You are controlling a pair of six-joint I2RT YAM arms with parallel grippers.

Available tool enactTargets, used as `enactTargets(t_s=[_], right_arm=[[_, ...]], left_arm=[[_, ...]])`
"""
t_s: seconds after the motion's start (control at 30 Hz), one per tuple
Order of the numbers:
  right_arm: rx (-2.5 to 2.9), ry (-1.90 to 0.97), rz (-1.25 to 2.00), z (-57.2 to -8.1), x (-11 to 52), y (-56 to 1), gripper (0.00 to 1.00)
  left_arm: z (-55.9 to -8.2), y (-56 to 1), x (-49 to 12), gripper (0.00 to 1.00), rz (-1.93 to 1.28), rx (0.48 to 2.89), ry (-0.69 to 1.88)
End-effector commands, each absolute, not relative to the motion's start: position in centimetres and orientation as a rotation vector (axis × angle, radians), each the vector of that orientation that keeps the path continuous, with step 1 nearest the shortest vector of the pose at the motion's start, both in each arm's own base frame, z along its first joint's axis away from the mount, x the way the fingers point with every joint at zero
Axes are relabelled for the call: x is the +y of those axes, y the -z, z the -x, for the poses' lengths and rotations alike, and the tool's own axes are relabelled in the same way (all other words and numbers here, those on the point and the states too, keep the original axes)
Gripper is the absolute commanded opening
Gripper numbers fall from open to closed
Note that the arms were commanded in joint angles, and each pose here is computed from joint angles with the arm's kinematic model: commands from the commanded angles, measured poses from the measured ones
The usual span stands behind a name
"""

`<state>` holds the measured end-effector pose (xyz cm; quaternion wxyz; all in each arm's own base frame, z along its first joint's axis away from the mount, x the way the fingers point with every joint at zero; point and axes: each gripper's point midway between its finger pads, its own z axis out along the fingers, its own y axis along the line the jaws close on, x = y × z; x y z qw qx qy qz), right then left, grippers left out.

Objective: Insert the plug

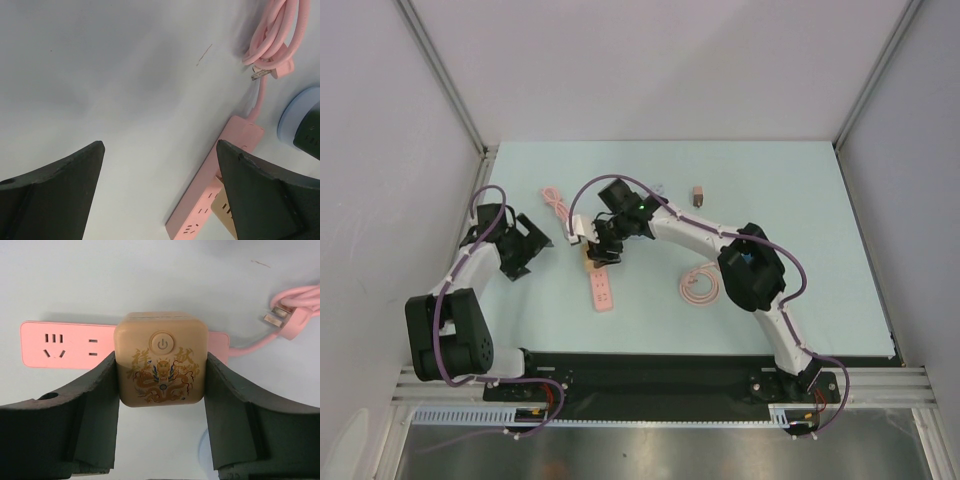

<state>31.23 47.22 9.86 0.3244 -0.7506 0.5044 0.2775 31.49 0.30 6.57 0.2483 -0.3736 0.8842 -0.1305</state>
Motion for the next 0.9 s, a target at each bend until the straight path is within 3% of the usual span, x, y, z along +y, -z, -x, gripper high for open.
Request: enactTargets(t_s=[0.0,0.63,0.87], right_arm=[[1.394,-0.636,1.96,-33.0,45.7,-8.8,0.0],[1.436,-0.69,2.014,-31.9,44.7,-9.1,0.0],[1.365,-0.671,1.928,-33.5,46.5,-12.6,0.0]], left_arm=[[-32.6,-9.0,1.0,1.0,0.971,2.346,0.347],[-32.8,-9.3,1.3,1.0,0.964,2.337,0.33],[-32.8,-9.1,1.1,1.0,0.969,2.345,0.34]])
